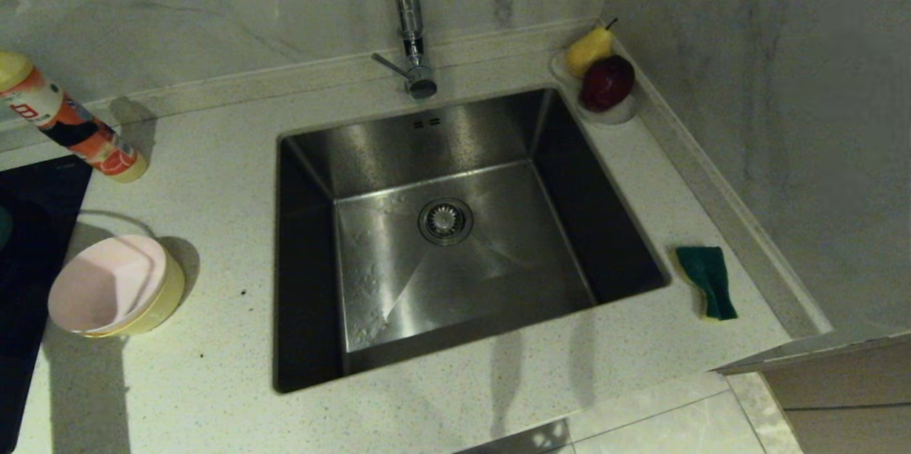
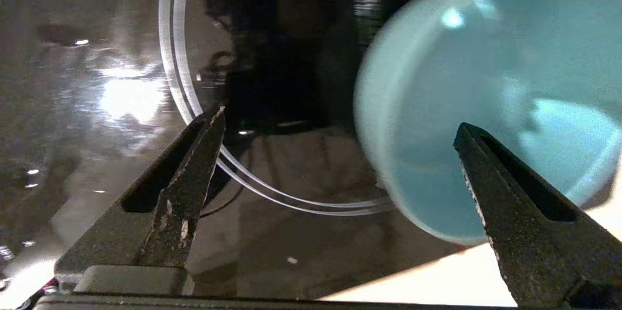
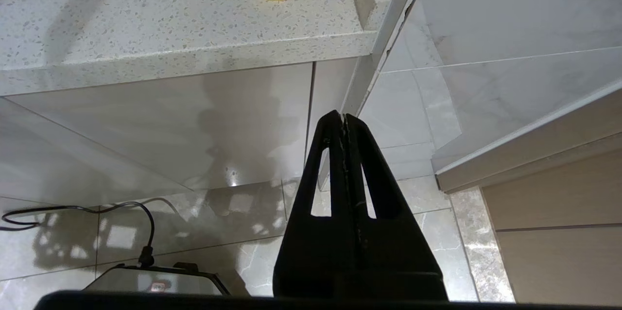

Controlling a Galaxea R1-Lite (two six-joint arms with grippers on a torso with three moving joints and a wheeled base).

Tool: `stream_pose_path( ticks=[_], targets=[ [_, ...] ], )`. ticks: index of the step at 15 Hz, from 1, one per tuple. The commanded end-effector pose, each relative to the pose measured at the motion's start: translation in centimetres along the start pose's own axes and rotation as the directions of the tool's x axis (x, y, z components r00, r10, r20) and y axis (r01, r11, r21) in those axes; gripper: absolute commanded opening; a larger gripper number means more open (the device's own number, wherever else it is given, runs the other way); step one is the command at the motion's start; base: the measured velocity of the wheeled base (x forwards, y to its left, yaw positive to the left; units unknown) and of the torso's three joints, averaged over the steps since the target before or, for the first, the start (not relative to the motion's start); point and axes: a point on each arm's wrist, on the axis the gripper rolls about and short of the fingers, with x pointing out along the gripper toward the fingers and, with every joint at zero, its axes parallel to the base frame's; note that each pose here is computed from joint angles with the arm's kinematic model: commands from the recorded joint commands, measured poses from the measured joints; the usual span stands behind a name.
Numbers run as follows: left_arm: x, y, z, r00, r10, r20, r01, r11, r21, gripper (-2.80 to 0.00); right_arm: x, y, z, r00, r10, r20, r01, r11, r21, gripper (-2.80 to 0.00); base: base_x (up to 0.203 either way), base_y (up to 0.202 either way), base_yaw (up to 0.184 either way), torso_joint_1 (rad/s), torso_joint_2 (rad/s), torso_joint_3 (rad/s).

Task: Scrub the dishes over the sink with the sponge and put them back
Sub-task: Place the bowl on the bowl

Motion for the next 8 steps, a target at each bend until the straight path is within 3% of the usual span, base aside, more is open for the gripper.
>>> stream_pose_path(
  ticks=[1,8],
  targets=[
    [1.07,0.64,0.00,0.999,0.040,-0.016,-0.040,0.999,-0.018,0.00,0.00,0.00,0.00,1.000,0.001,0.000,-0.001,1.000,-0.001,-2.80,0.000,0.000,0.000,0.000,0.00,0.000],
    [0.90,0.50,-0.01,0.999,0.046,-0.003,-0.046,0.999,-0.017,0.00,0.00,0.00,-0.02,1.000,0.000,-0.001,0.000,1.000,-0.001,-2.80,0.000,0.000,0.000,0.000,0.00,0.000]
  ],
)
